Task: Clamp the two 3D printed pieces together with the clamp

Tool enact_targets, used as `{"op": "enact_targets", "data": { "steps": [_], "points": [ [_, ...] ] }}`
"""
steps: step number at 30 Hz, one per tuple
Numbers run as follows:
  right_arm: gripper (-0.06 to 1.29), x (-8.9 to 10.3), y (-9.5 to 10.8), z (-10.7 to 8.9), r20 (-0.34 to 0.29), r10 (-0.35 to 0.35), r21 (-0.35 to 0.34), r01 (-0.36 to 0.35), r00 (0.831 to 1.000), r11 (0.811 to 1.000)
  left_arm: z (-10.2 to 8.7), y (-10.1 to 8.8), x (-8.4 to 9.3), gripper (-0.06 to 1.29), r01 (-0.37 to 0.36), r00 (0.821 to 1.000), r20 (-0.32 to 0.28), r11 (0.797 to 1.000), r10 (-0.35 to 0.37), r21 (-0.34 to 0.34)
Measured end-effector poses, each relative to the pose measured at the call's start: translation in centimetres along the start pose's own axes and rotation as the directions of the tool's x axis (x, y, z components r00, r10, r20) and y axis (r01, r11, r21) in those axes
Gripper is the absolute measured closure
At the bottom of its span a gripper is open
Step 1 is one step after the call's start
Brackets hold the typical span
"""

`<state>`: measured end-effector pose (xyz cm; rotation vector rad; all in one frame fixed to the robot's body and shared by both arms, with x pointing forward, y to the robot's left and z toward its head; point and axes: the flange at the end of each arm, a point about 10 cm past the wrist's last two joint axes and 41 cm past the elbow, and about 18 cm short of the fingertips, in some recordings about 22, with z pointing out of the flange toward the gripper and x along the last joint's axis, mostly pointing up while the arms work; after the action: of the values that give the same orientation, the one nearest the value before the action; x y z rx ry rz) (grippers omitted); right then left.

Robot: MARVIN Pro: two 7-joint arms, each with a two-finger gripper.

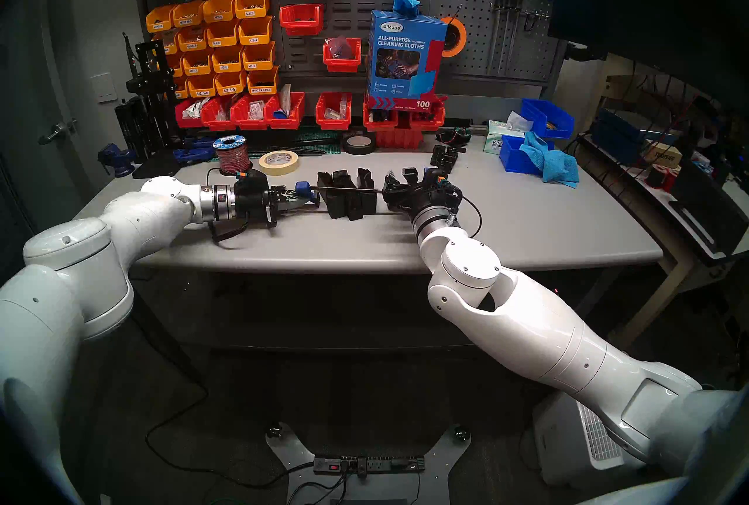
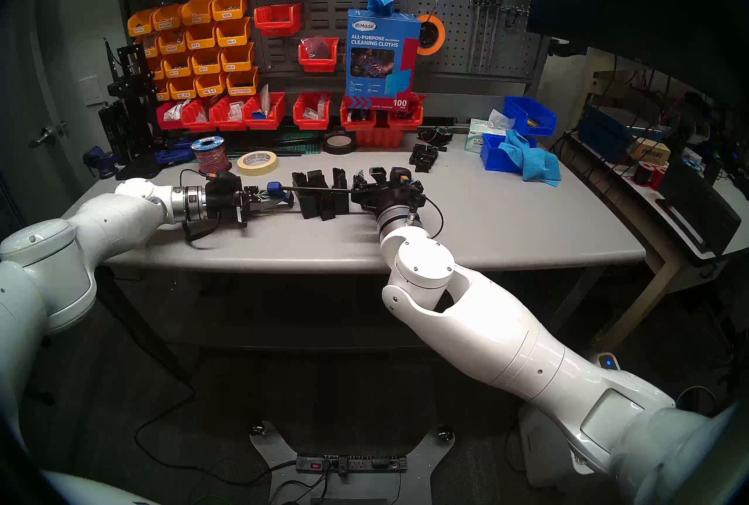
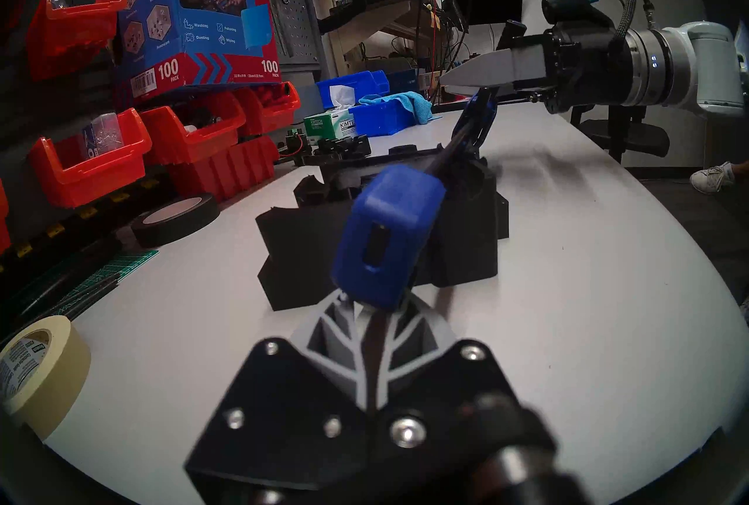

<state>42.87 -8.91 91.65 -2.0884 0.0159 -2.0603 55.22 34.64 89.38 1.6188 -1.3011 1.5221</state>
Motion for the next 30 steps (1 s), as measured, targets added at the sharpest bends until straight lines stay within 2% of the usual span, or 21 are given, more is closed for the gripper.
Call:
{"op": "enact_targets", "data": {
  "steps": [3, 14, 15, 16, 17, 21, 30],
  "points": [
    [-0.01, -0.74, -0.07, -0.28, 0.02, -0.004, -0.002, 0.004, 1.0, 1.0, 0.02, 0.05, -0.06, 1.25, 0.002, 1.0, 0.002, 1.0, -0.002, -0.003],
    [-0.01, -0.88, 0.15, -0.47, 0.022, -0.006, -0.022, 0.007, 1.0, 1.0, -0.06, 0.02, -0.04, 1.25, 0.006, 1.0, -0.002, 1.0, -0.006, 0.002],
    [0.05, -0.88, 0.15, -0.48, 0.022, -0.006, -0.023, 0.007, 1.0, 1.0, -0.06, 0.02, -0.04, 1.25, 0.006, 1.0, -0.003, 1.0, -0.006, 0.002],
    [0.33, -0.88, 0.15, -0.48, 0.022, -0.006, -0.023, 0.007, 1.0, 1.0, -0.05, 0.02, -0.04, 1.25, 0.006, 1.0, -0.003, 1.0, -0.006, 0.002],
    [0.43, -0.88, 0.15, -0.49, 0.022, -0.006, -0.024, 0.007, 1.0, 1.0, -0.05, 0.02, -0.03, 1.25, 0.007, 1.0, -0.004, 1.0, -0.007, 0.002],
    [0.5, -0.89, 0.16, -0.5, 0.022, -0.007, -0.025, 0.007, 1.0, 1.0, -0.04, 0.03, -0.04, 1.25, 0.008, 1.0, -0.005, 1.0, -0.008, 0.002],
    [0.52, -0.87, 0.24, -0.54, 0.024, -0.01, -0.026, 0.01, 1.0, 1.0, -0.02, 0.04, -0.03, 1.25, 0.01, 1.0, -0.007, 1.0, -0.01, 0.002]
  ]
}}
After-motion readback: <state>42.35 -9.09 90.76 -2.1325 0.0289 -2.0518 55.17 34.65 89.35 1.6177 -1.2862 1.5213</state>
